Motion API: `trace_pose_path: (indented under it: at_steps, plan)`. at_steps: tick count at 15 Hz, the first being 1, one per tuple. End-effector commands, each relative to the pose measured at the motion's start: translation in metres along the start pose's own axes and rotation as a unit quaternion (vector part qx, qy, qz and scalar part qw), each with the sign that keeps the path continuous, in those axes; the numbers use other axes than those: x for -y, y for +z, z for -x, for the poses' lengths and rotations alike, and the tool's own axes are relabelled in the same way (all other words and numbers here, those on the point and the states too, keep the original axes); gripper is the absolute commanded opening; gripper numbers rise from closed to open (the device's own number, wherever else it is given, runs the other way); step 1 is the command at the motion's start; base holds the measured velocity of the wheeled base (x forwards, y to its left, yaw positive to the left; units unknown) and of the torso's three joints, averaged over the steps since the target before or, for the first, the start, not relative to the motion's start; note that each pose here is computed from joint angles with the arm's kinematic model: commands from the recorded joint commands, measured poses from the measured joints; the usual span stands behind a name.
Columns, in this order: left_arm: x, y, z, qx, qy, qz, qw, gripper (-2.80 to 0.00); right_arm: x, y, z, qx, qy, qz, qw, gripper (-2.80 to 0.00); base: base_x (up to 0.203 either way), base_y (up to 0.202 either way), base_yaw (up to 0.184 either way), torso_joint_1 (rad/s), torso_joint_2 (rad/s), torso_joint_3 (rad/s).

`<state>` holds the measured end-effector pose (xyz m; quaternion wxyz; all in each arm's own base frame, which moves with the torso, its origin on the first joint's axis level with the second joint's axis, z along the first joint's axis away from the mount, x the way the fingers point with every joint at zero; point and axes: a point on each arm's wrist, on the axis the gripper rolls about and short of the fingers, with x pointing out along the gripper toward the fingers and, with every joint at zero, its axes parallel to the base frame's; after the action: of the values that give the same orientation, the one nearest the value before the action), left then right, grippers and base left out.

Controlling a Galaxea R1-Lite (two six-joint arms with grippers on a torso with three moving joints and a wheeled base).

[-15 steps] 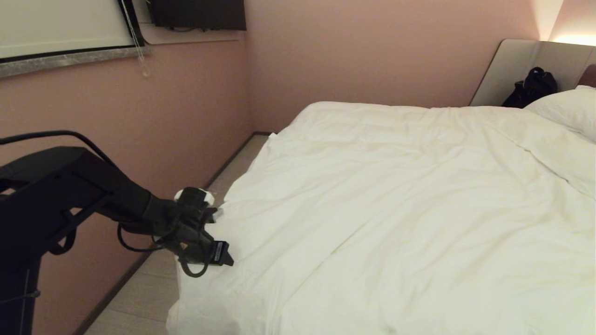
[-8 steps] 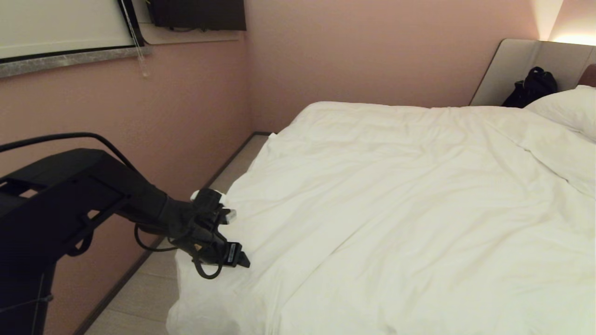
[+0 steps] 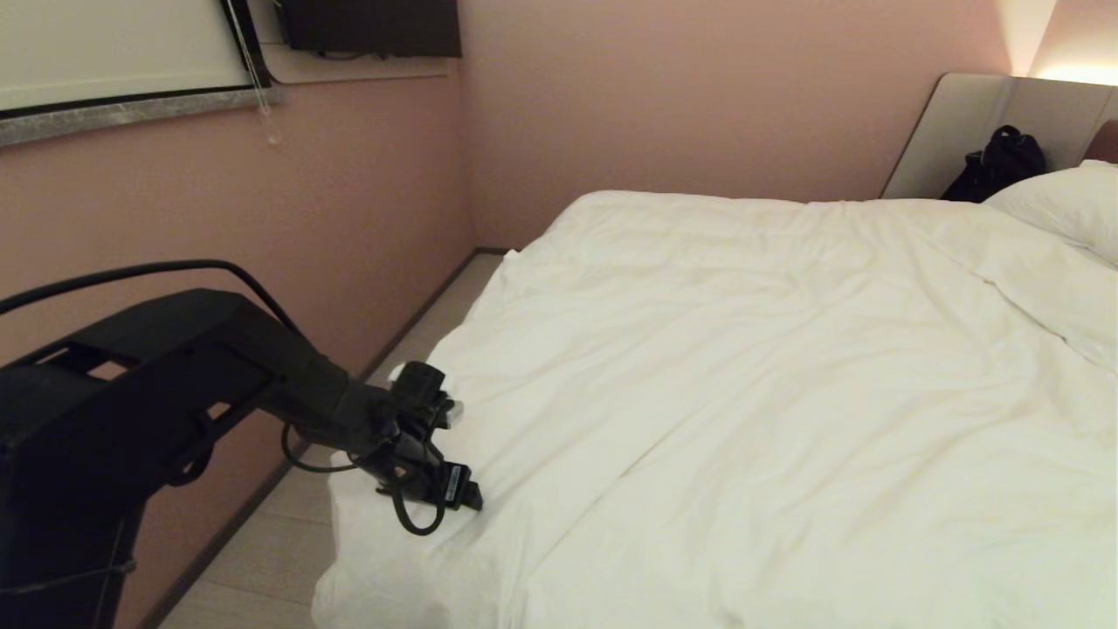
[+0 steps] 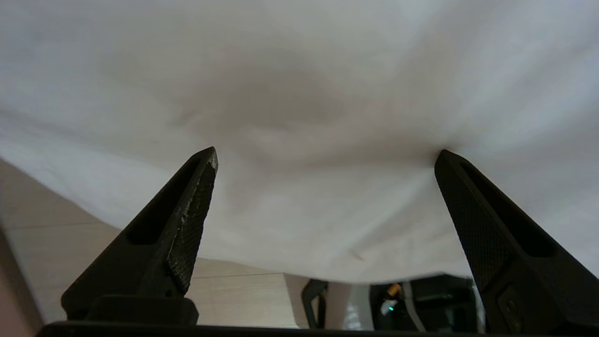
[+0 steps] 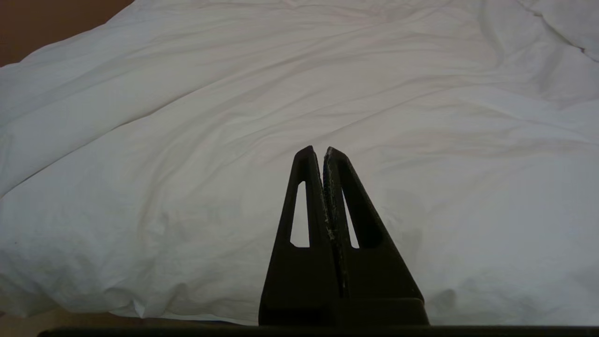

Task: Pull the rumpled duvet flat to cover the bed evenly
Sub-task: Flatten the corners of the folded blanket

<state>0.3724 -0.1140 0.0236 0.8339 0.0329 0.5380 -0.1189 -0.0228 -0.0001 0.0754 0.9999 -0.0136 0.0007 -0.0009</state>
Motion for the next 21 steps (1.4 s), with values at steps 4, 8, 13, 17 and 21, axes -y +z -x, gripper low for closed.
trace_pose_path:
  at_steps: [4,8,13,17,21]
  plan:
    - [0.002,0.001,-0.012,-0.006,0.008,-0.002,0.9999,0.0,0.0,0.0,0.0,0.0,0.0,0.0,1.0,-2.8,0.0,0.0,0.0,0.0,0.0,0.0]
    - [0.002,0.002,-0.012,-0.005,0.008,-0.004,0.9999,0.0,0.0,0.0,0.0,-0.001,0.0,0.0,1.0,-2.8,0.0,0.0,0.0,0.0,0.0,0.0]
    - [0.006,0.0,-0.016,-0.01,0.021,-0.009,0.9997,0.0,0.0,0.0,0.0,0.0,0.0,0.0,1.0,-2.8,0.0,0.0,0.0,0.0,0.0,0.0]
    - [0.009,-0.001,-0.023,-0.014,0.042,-0.017,0.9989,0.0,0.0,0.0,0.0,0.0,0.0,0.0,1.0,-2.8,0.0,0.0,0.0,0.0,0.0,0.0]
    - [0.009,-0.002,-0.023,-0.017,0.043,-0.019,0.9988,0.0,0.0,0.0,0.0,0.0,0.0,0.0,1.0,-2.8,0.0,0.0,0.0,0.0,0.0,0.0]
